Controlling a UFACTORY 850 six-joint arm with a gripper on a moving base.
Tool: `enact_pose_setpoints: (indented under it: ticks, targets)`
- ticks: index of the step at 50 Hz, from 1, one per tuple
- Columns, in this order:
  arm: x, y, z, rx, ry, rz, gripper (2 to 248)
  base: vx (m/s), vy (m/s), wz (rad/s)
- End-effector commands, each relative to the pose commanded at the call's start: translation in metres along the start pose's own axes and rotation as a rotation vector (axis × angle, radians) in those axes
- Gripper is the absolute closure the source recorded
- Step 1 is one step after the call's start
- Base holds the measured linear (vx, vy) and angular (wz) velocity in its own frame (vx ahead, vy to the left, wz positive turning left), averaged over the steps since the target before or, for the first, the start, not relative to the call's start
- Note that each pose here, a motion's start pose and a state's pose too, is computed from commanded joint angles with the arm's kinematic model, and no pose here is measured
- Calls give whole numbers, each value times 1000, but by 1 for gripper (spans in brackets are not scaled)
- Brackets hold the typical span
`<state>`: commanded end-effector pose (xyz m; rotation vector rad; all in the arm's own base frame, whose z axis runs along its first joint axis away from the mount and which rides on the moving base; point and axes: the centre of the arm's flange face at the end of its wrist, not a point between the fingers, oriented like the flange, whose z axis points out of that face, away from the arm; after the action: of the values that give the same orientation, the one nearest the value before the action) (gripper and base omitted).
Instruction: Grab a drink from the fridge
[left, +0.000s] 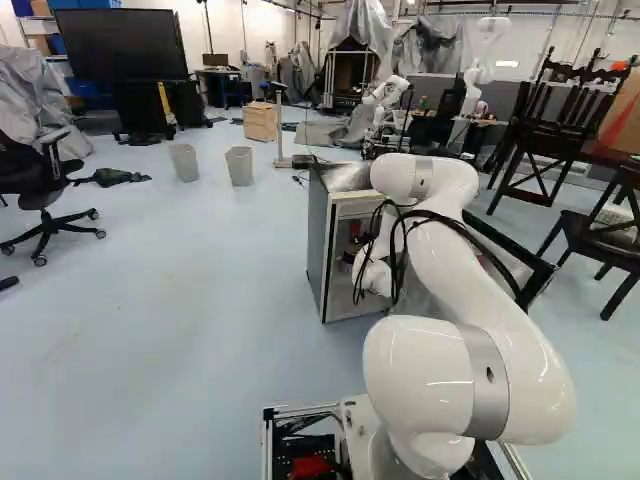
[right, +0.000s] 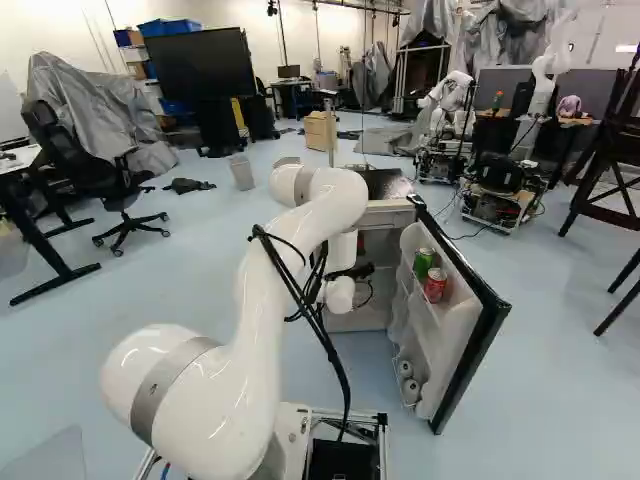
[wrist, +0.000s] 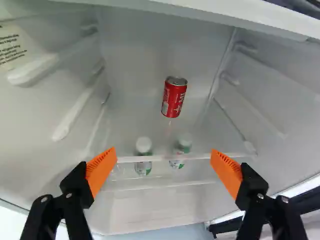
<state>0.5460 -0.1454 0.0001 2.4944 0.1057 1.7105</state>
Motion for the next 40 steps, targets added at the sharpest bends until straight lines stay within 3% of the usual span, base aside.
enact_pose_setpoints:
  ticks: [40]
  targets:
    - [-1, 5, 24, -8, 32, -9, 3, 0, 0, 0]
